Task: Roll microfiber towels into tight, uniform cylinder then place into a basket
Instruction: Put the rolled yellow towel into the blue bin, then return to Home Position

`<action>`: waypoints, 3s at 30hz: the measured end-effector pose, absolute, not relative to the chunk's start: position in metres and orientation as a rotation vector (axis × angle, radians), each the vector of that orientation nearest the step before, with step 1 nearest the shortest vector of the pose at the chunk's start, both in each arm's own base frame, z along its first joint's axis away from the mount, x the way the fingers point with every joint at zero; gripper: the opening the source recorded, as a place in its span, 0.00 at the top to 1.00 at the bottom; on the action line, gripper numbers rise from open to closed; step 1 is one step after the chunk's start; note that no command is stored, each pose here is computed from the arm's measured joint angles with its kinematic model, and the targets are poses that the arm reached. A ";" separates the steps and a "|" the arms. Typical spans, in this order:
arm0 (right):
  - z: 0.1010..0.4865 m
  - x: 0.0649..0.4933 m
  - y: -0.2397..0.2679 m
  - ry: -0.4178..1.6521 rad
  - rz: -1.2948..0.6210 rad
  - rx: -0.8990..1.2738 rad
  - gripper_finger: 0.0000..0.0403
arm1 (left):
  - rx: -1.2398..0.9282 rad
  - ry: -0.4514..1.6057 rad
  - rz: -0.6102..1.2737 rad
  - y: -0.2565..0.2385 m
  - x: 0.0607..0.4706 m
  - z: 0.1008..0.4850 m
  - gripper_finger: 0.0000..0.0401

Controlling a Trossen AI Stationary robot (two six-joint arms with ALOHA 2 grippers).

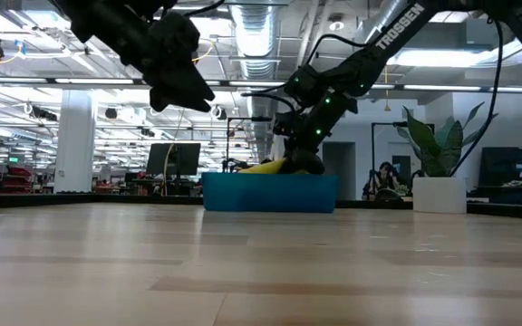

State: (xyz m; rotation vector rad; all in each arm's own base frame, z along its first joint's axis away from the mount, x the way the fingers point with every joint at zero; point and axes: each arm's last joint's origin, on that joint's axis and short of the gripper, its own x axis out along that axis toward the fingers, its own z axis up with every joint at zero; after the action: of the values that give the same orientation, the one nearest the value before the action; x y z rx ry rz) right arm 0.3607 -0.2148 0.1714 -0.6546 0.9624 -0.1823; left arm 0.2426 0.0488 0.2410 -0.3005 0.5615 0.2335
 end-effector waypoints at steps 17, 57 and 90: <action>0.144 0.350 -0.230 0.999 -0.149 -0.416 0.88 | -0.274 0.571 0.166 0.050 0.242 0.241 0.61; 0.165 0.371 -0.203 1.098 -0.017 -0.434 0.45 | -0.263 0.604 0.172 0.052 0.240 0.238 0.61; 0.276 0.290 -0.146 0.998 -0.295 -0.266 0.70 | -0.074 0.515 0.208 0.048 0.193 0.302 0.61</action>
State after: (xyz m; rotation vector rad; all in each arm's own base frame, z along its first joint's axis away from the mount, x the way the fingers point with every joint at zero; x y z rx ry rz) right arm 0.2896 -0.1464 0.2757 -0.2663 0.9984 -0.2945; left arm 0.1928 0.0476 0.3019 -0.0737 0.5153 0.2078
